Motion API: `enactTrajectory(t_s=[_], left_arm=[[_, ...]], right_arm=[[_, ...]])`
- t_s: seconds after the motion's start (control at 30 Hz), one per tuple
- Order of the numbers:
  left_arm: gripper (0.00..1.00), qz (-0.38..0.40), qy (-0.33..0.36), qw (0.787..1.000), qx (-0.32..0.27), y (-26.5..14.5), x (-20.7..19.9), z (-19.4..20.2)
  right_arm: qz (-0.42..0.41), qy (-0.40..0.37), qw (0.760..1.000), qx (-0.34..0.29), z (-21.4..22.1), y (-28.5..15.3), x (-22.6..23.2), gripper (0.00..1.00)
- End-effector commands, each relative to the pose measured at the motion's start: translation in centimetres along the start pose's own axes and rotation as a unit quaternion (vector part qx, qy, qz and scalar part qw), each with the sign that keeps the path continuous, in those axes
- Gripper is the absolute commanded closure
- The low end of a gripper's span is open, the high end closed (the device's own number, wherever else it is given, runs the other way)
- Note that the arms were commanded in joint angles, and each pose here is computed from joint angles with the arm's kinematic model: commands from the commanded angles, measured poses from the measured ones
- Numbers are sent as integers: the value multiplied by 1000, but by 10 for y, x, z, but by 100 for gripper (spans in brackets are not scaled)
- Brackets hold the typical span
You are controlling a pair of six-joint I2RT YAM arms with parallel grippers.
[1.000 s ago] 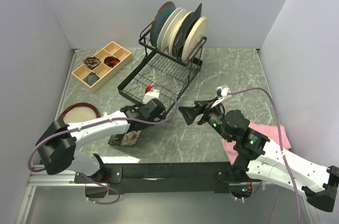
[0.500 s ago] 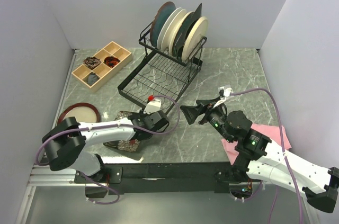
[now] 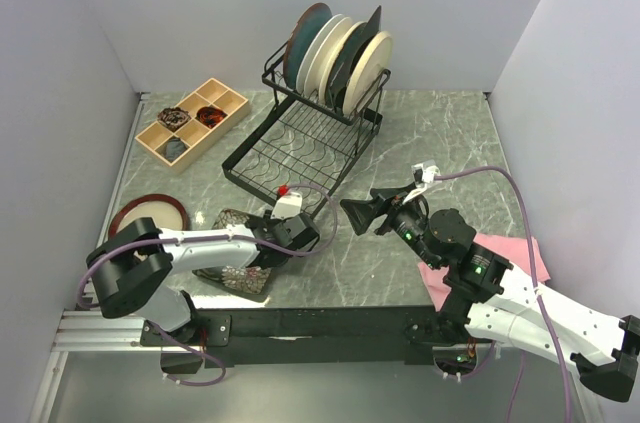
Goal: Unload the plates from the dish rack
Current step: Place the plate at the center of the board.
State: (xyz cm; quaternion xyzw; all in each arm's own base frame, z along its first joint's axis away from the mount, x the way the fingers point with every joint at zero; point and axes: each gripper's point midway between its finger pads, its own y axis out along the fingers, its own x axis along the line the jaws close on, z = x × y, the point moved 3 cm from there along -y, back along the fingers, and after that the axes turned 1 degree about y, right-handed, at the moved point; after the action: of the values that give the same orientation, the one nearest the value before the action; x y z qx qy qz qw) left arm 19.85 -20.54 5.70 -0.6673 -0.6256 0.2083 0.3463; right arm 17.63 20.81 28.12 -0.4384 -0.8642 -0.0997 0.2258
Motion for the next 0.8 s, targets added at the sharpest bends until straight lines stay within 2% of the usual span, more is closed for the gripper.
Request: enactTrajectory(t_s=[0.0, 0.13, 0.4, 0.6, 0.7, 0.73, 0.77], left_arm=[[56, 10, -50, 995, 81, 2, -1, 39], [50, 2, -60, 995, 81, 2, 3, 40], [45, -22, -87, 993, 73, -5, 13, 36], [33, -1, -111, 993, 28, -20, 15, 12], [24, 17, -134, 991, -5, -29, 16, -5], [17, 26, -138, 990, -13, -32, 15, -9], [14, 44, -152, 987, -31, -39, 13, -20]], right_arm=[[-14, 5, 999, -28, -19, -3, 9, 4], [-13, 5, 999, -30, -20, -4, 9, 5], [-13, 5, 999, -31, -21, -5, 9, 4], [-16, 6, 999, -29, -20, -4, 10, 4], [-14, 4, 999, -28, -20, -3, 10, 4], [-11, 3, 1000, -27, -19, -2, 9, 4], [-9, 2, 1000, -26, -18, -1, 9, 4]])
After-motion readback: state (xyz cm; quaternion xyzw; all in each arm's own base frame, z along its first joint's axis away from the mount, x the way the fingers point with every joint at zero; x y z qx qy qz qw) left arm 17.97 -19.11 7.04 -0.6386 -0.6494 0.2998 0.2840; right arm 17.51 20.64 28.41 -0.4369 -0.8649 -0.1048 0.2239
